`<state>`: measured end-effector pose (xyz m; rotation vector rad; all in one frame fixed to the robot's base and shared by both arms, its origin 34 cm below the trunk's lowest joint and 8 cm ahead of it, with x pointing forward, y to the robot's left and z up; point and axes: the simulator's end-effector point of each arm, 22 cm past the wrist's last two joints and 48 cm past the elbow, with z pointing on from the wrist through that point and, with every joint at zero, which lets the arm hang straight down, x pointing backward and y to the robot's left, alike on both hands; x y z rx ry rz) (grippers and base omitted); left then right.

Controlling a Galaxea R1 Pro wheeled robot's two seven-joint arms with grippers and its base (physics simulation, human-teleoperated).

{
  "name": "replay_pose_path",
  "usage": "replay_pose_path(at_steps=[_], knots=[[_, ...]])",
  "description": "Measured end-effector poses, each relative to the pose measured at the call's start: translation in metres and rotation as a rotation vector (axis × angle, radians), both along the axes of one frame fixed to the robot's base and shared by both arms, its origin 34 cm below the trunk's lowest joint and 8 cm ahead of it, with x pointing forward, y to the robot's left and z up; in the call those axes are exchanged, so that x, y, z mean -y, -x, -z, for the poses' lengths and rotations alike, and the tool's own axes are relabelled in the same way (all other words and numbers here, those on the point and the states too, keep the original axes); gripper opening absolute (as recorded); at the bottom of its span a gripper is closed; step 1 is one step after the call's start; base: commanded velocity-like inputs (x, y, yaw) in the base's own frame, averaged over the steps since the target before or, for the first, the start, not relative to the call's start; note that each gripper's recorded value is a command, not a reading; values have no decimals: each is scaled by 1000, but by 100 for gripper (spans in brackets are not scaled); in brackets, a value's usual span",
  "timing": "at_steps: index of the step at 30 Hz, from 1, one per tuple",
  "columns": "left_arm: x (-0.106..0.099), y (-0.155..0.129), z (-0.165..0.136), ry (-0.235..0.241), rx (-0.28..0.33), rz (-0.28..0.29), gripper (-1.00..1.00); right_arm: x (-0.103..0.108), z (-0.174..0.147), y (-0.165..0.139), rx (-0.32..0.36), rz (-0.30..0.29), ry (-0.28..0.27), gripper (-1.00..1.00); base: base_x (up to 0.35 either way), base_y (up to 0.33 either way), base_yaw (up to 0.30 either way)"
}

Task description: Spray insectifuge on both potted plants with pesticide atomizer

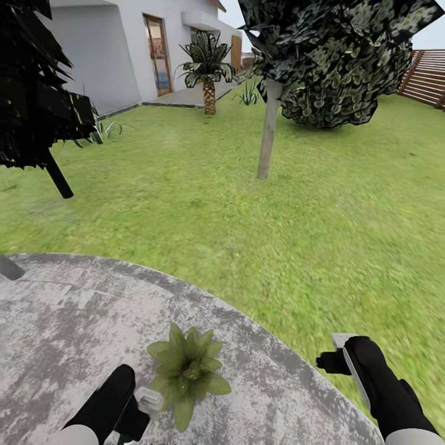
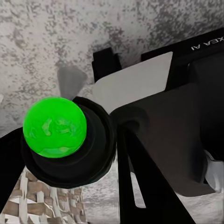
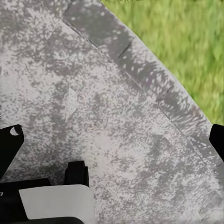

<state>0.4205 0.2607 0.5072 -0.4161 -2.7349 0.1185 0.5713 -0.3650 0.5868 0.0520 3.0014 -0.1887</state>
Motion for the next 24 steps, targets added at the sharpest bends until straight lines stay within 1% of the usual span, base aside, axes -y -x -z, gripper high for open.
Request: replay_pose_path(at_steps=[4,12,13,16,18,24], knots=[[1,1,1,2,-4,-1,-100,0,2,1,-4,0,1,100,0,0,162],[3,-9,0,3,10,4,-100,1,2,1,-4,-1,1,100,0,0,16],[3,-12,-1,3,14,4,-100,1,2,1,-5,0,1,100,0,0,0],[3,-43,-8,3,60,5,-100,1,2,1,-5,0,2,100,0,0,0],[3,-49,-10,2,68,5,-100,1,2,1,-5,0,2,100,0,0,0],[2,-43,-8,3,59,3,-100,1,2,1,-5,0,2,100,0,0,0]])
